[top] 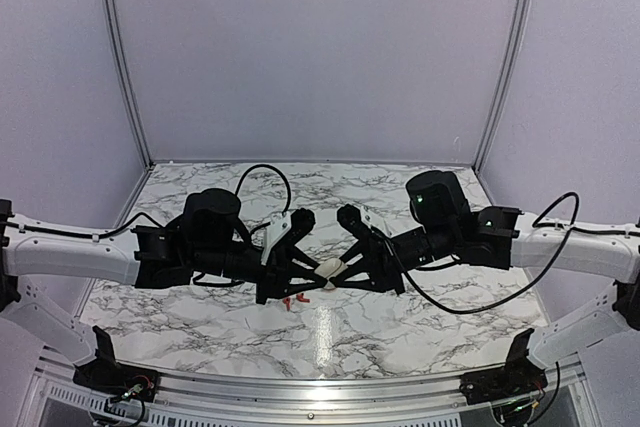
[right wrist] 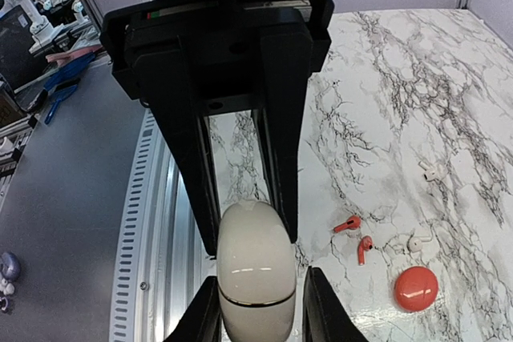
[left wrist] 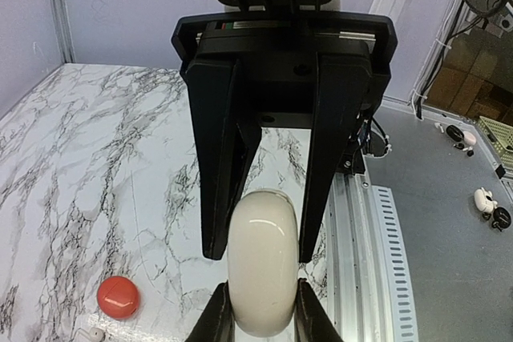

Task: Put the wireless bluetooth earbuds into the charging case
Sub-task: Pass from the left arm to the right

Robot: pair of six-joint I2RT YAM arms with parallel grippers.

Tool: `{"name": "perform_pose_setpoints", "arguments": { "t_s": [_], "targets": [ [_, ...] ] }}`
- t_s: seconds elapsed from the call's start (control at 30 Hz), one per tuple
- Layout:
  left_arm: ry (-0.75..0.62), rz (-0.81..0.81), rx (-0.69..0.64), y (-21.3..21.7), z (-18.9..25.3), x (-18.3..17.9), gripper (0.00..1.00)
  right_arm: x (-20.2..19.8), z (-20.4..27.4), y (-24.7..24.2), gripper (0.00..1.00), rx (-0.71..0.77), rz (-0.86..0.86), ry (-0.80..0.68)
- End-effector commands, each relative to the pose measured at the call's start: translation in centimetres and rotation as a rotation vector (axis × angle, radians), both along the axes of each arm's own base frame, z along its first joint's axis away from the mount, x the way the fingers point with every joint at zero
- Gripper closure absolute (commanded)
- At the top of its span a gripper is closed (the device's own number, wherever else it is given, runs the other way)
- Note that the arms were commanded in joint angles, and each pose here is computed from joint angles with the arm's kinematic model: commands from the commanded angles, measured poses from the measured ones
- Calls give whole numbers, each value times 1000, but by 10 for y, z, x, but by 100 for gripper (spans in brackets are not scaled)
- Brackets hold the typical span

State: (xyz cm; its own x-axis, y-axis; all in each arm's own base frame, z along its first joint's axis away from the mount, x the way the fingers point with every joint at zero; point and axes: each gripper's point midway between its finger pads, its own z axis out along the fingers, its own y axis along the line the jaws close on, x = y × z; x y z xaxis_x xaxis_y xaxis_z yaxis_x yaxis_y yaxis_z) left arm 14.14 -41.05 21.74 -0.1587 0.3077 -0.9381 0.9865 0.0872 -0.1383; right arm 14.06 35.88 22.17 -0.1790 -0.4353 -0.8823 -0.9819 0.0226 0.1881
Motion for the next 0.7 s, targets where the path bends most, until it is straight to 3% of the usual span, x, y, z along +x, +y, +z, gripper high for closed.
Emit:
{"name": "perform_pose_setpoints", "arguments": {
  "t_s": [0.0, 0.17, 0.27, 0.33, 0.4, 0.67],
  "targets": [
    [-37, -9, -32, -7, 12, -1, 98, -3, 9, 6, 76, 8, 25, -14],
    [-38, -5, -25, -7, 10, 0, 96, -5, 11, 6, 88, 13, 31, -17],
    [-43, 26, -22, -5, 9, 4, 74, -5, 11, 5, 99, 12, 29, -17],
    [-46, 46, -25, -3, 11, 6, 60, -5, 11, 4, 100, 14, 23, -21],
    [-45, 56, -29, -1, 13, 7, 54, -3, 12, 3, 100, 16, 10, -29],
    [-44, 125, -39, -1, 21, 20, 49, -3, 5, -3, 100, -15, -4, -48]
  ]
}}
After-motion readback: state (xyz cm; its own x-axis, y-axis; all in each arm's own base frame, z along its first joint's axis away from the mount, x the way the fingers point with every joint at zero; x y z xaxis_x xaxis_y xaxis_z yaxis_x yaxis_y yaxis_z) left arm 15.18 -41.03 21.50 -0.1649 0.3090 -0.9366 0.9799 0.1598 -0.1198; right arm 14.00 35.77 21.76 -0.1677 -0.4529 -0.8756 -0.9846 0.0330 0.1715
